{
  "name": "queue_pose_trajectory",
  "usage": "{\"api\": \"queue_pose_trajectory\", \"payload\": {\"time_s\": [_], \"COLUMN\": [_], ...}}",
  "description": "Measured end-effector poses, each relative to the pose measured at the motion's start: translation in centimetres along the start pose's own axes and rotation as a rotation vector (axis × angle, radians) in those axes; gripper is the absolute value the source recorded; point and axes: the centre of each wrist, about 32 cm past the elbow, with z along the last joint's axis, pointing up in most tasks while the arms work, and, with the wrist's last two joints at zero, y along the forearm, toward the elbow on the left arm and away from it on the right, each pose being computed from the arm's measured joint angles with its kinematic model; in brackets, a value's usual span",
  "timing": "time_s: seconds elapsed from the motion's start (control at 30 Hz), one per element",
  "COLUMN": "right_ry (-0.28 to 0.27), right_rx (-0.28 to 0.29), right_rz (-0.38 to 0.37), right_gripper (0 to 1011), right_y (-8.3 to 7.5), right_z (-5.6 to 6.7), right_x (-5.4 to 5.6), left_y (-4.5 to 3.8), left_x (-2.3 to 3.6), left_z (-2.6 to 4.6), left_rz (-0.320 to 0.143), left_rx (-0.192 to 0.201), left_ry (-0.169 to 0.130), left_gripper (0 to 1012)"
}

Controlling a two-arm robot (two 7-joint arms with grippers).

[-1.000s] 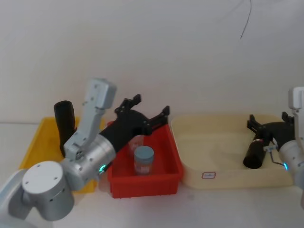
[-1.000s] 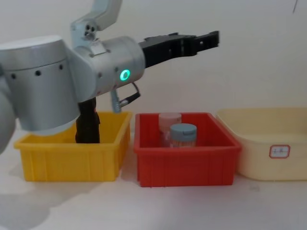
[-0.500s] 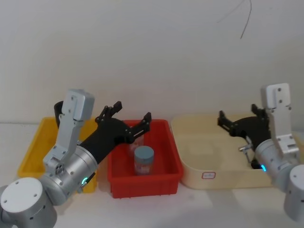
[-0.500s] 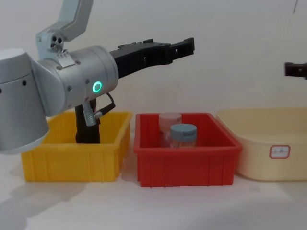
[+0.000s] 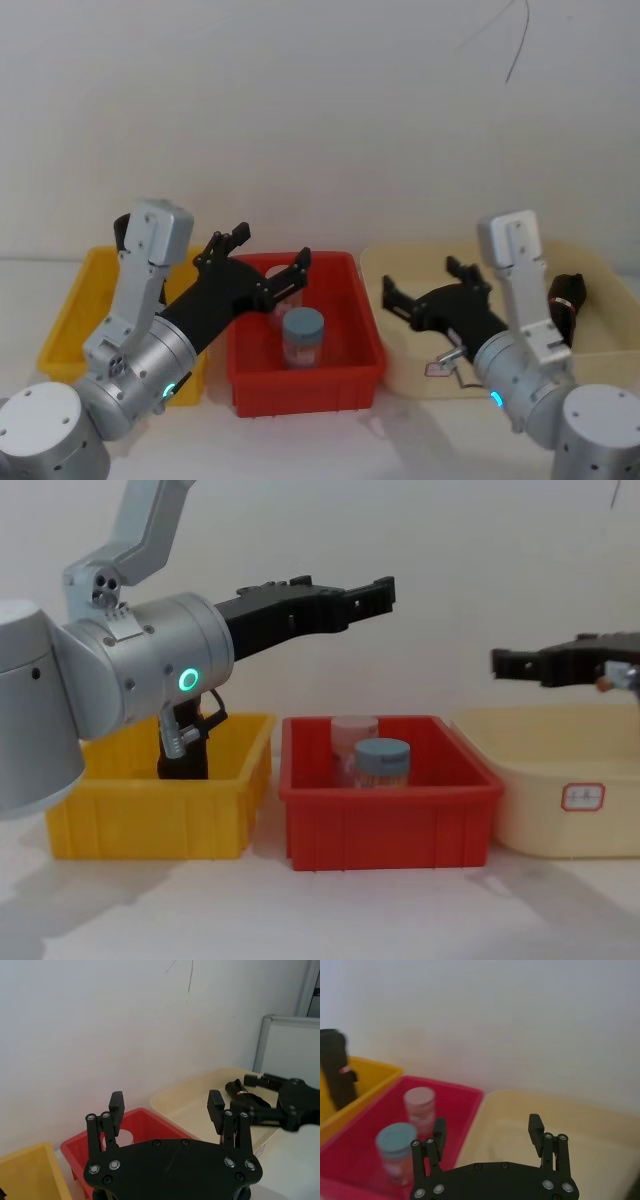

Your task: Pick up the garbage bag with the one hand and transfer it to the other hand.

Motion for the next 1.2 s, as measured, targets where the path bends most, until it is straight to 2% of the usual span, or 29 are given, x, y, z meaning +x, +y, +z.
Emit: {"api": "queue_pose_trajectory", "payload": {"time_s": [0.27,0.5,1.2], "right_ry": [0.037,0.067,0.131], "right_rx": [-0.024,-0.046,-0.079], "right_rz": [0.09,0.144,0.216], "right_gripper": [1001,1001,1001], "right_y": [-0.2,0.2,1.9], "right_z": [-0.5,-0.9,-1.2], "right_x": [-2.2,-3.6,-5.9], "left_y": [0.24,0.36,0.47], "left_x": [0.22,0.34,0.44], "left_z": [-0.19,-0.28,-0.38], "left_rz": [0.006,0.008,0.011], "left_rx": [0.002,0.004,0.005], "left_ry": [-0.007,-0.01,-0.014], "left_gripper": [1001,1001,1001]}}
